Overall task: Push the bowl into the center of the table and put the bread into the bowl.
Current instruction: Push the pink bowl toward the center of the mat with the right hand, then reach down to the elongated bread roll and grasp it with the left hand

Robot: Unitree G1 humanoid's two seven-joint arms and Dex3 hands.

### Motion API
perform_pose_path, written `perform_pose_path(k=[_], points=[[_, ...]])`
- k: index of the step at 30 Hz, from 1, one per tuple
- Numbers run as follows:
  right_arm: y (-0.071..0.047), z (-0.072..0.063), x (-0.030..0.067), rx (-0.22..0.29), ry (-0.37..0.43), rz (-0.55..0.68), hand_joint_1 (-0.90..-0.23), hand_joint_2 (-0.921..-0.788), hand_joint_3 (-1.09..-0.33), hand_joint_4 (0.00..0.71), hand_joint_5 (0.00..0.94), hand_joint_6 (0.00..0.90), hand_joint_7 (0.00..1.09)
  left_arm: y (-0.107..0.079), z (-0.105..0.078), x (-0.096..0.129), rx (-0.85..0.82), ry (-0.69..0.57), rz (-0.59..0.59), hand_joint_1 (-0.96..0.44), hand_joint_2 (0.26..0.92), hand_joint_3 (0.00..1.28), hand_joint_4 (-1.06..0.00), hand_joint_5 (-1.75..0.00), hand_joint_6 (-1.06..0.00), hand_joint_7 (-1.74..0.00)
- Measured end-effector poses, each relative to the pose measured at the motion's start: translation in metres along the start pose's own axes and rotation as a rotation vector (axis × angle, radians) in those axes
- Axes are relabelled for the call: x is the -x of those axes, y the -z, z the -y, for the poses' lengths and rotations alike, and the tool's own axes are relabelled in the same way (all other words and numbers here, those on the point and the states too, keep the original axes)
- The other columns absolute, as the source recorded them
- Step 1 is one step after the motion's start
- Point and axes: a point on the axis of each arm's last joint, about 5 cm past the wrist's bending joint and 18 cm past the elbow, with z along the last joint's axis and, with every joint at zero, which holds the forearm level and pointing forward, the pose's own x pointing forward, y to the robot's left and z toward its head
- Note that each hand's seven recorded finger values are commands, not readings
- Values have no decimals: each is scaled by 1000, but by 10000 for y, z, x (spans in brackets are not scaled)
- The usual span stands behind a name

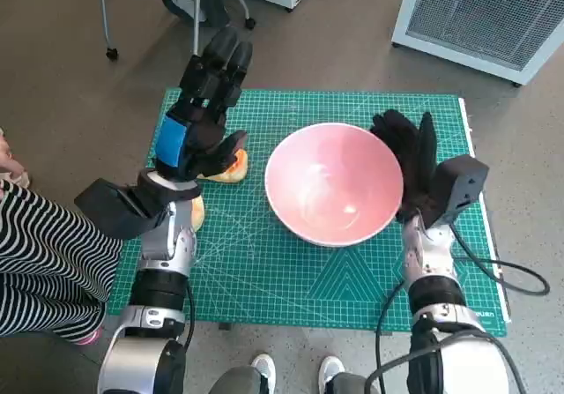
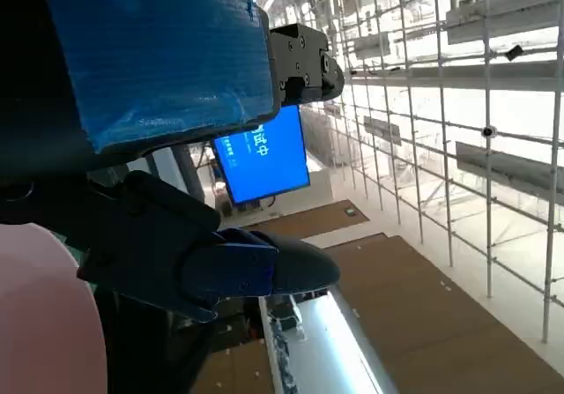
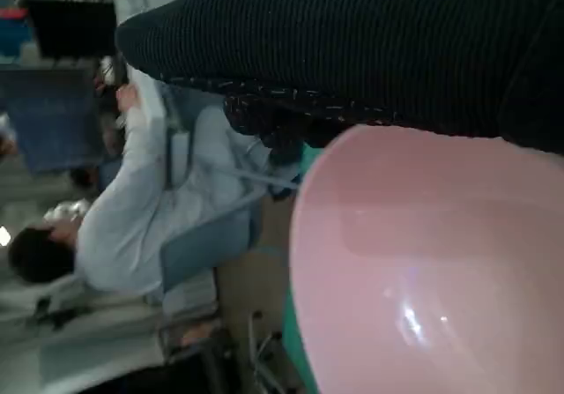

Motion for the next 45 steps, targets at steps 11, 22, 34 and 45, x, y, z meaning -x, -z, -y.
perform_pose_path(k=[11, 22, 34, 45], points=[[-190, 58, -56, 39, -20, 128, -657, -921, -859, 90, 4, 76, 191, 8, 28, -10, -2, -7, -5, -706, 921, 351, -36, -2, 1, -325], [-451, 116, -89, 110, -38, 313, -697, -921, -803, 114, 10, 99, 219, 21, 83, -33, -5, 6, -12, -685, 921, 362, -43, -4, 1, -328], [-785, 16, 47, 250, -163, 640, -687, -921, -746, 145, 17, 128, 269, -35, 167, -139, 10, 51, 16, -663, 921, 386, -46, -5, 1, -320], [-856, -30, 100, 287, -221, 695, -734, -921, -686, 157, 6, 101, 361, -100, 197, -226, 2, 100, 46, -668, 921, 396, -43, -3, 1, -322]])
